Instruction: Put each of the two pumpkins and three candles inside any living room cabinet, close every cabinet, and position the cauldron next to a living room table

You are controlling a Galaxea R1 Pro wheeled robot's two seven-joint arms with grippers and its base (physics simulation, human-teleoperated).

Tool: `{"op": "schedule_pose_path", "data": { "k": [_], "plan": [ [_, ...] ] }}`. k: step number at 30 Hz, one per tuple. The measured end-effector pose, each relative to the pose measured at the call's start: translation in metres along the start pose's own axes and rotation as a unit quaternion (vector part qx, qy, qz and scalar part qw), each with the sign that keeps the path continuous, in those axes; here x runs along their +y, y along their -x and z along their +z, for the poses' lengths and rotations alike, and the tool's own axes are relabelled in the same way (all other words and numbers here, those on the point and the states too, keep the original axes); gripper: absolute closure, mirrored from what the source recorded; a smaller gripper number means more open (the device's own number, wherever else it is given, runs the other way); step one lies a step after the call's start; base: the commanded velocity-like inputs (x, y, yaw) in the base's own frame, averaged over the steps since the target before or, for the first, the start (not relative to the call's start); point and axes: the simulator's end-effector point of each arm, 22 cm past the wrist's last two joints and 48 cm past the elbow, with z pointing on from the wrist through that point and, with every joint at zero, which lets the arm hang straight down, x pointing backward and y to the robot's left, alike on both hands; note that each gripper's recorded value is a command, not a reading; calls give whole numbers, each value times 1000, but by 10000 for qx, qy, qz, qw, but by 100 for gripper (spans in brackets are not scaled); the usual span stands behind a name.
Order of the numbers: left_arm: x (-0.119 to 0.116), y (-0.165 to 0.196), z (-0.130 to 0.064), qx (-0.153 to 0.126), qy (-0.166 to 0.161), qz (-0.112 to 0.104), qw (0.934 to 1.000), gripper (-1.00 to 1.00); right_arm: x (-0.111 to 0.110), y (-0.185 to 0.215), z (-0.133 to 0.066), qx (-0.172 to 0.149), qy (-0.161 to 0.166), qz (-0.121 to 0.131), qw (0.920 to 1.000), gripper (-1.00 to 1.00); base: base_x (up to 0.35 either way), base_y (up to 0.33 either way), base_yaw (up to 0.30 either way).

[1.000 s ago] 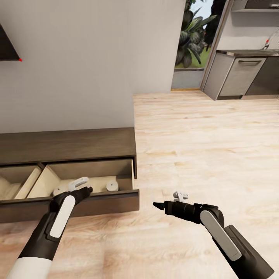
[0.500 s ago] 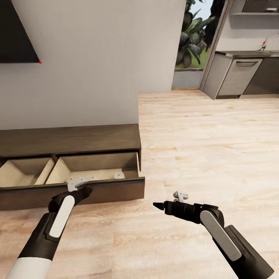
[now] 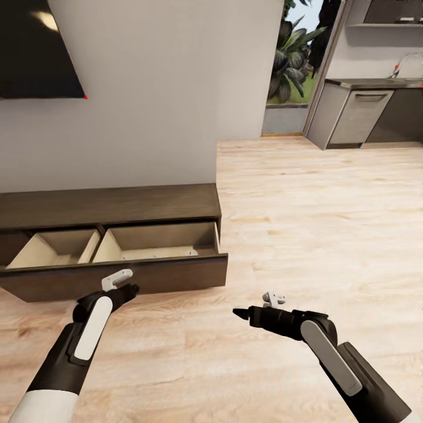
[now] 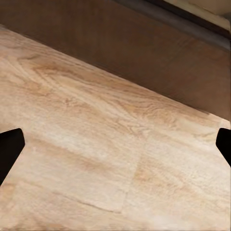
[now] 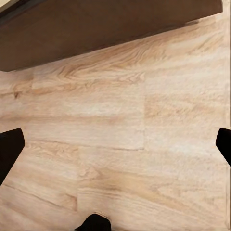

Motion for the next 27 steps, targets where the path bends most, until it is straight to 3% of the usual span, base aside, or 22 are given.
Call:
{"op": "schedule_pose_path", "data": {
  "k": [1,4,6,9,11,13,20,27],
  "plan": [
    [-1,1,-2,0,-1,3,10000,-100,-3,2,0,-27,-93,-21,10000,-100,-222,25,0],
    [-2,5,-6,2,-1,18,10000,-100,-32,0,7,-127,-771,-135,9968,-100,-133,14,0],
    [-3,7,-9,0,4,30,10000,-100,-22,-8,25,-156,-1023,-126,9945,-100,-42,4,0],
    [-3,10,-13,0,18,44,10000,-100,22,-15,50,-224,-1016,-134,9945,-100,-19,2,0],
    [-4,13,-16,0,24,50,10000,-100,39,-13,57,-313,-1046,-202,9938,-100,-8,1,0],
    [-5,15,-19,1,27,74,10000,-100,54,-4,68,-645,-1235,-436,9893,-100,-3,0,0],
    [-10,20,-28,18,33,133,9999,-100,66,12,71,-1186,-1357,-589,9819,-100,-1,0,0],
    [-22,-7,-20,210,48,498,9985,-100,63,4,76,-1179,-1414,-656,9807,-100,0,0,0]
  ]
}}
